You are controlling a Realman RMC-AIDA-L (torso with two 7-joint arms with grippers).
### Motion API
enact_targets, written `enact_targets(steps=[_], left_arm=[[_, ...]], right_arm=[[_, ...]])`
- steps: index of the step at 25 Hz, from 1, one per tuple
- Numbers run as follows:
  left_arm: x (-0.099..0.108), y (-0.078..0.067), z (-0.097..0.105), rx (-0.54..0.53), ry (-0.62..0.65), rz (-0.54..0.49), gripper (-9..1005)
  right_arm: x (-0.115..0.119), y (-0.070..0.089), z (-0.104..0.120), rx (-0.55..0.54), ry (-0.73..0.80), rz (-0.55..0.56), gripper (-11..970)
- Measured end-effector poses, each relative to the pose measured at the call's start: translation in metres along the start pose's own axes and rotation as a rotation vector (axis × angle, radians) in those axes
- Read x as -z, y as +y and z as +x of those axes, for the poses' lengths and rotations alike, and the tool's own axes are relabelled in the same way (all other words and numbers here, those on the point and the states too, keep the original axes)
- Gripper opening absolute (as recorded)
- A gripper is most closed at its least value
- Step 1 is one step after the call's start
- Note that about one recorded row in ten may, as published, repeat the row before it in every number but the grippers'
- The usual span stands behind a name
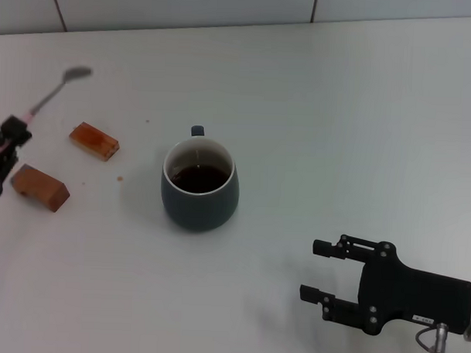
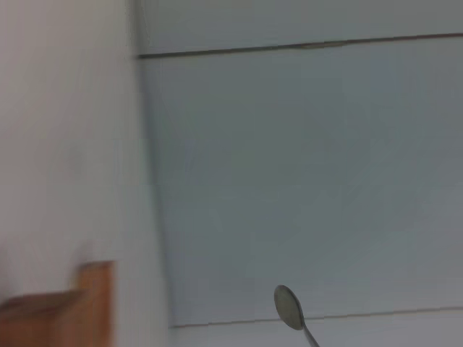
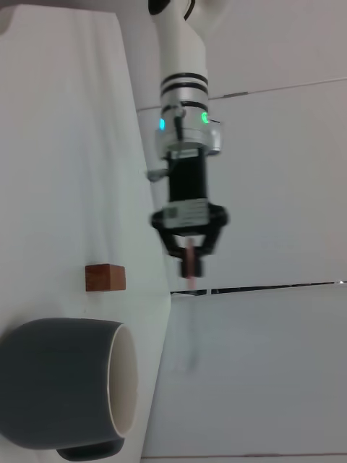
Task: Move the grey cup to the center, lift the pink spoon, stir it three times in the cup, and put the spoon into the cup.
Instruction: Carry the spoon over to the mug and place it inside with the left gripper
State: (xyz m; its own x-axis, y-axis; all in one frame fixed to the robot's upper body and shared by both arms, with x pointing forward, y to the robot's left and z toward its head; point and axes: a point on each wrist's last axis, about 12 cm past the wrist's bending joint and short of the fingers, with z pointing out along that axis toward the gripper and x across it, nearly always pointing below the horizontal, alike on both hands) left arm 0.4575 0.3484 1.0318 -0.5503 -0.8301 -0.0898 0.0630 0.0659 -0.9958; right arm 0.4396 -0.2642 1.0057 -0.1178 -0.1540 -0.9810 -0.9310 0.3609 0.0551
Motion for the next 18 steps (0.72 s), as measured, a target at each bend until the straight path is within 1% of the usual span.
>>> enact_targets(steps=[1, 3, 7, 9, 11, 12, 14, 15, 16, 17, 18], left_arm=[[-0.003, -0.004, -0.001, -0.02, 0.004, 0.028, 131], [-0.013, -0.017, -0.004, -0.081, 0.028, 0.107, 132], [-0.035, -0.05, -0.012, -0.248, 0.122, 0.28, 132], [-0.047, -0.072, -0.014, -0.373, 0.185, 0.383, 133], [-0.059, -0.093, -0.017, -0.51, 0.262, 0.45, 133], [-0.065, -0.103, -0.019, -0.593, 0.317, 0.454, 134], [-0.075, -0.119, -0.021, -0.734, 0.416, 0.446, 134], [-0.081, -0.127, -0.021, -0.822, 0.477, 0.441, 134], [-0.085, -0.134, -0.02, -0.879, 0.518, 0.439, 134], [-0.091, -0.142, -0.019, -0.967, 0.575, 0.424, 135], [-0.094, -0.148, -0.018, -1.03, 0.614, 0.41, 135]], right_arm=[[0.0, 0.0, 0.0, -0.001, 0.0, 0.0, 676], [0.0, 0.0, 0.0, -0.003, 0.0, 0.0, 676], [0.0, 0.002, 0.001, -0.008, -0.002, 0.001, 676], [0.001, 0.003, 0.002, -0.012, -0.002, 0.004, 676], [0.002, 0.004, 0.003, -0.015, -0.002, 0.01, 676], [0.003, 0.004, 0.003, -0.017, -0.002, 0.014, 676], [0.003, 0.005, 0.004, -0.023, -0.004, 0.02, 676], [0.003, 0.006, 0.005, -0.027, -0.005, 0.023, 676], [0.004, 0.007, 0.006, -0.03, -0.005, 0.026, 676], [0.004, 0.008, 0.007, -0.034, -0.004, 0.03, 676], [0.005, 0.009, 0.007, -0.036, -0.001, 0.033, 676]])
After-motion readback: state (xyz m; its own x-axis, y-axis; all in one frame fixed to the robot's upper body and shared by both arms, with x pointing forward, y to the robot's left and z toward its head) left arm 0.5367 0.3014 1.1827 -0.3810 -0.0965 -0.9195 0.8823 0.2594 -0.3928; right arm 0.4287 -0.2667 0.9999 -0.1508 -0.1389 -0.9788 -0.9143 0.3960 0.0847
